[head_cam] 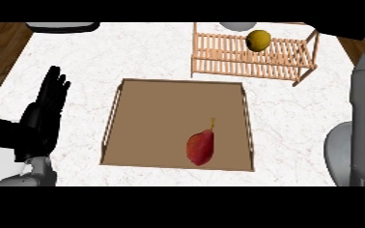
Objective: Pick the lemon from the tray and place it in the tiered shelf
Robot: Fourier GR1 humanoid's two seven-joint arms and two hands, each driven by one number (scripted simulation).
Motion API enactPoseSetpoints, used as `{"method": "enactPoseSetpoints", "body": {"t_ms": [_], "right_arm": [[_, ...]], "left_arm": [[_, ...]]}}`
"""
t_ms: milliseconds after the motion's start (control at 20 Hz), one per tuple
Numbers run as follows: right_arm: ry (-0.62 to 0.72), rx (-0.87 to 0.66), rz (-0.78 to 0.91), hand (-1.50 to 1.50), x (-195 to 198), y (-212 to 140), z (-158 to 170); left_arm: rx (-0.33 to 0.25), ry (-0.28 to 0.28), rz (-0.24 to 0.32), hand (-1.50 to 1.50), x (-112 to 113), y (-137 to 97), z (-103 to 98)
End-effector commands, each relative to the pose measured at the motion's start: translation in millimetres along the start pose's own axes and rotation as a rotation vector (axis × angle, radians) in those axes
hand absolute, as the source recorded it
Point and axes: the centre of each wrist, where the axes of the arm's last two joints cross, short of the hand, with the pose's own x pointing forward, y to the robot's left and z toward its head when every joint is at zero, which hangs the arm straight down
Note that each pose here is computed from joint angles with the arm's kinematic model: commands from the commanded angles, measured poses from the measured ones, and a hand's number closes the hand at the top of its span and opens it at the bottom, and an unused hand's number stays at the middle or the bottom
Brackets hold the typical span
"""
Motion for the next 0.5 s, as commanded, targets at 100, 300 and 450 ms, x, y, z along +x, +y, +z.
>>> {"method": "enactPoseSetpoints", "body": {"t_ms": [100, 300, 450], "right_arm": [[0.029, -0.041, 0.016, -1.50, -7.3, -95.3, 10.5], [0.067, -0.019, -0.017, -1.50, -29.8, -133.4, 19.5], [0.030, -0.005, -0.013, -1.50, -40.8, -171.1, 36.0]], "left_arm": [[0.013, 0.005, 0.001, 0.00, 13.4, 4.7, -3.4], [0.000, -0.011, -0.006, 0.00, 10.3, 9.5, -9.3], [0.008, -0.016, 0.003, 0.00, 14.2, 9.1, -1.5]]}}
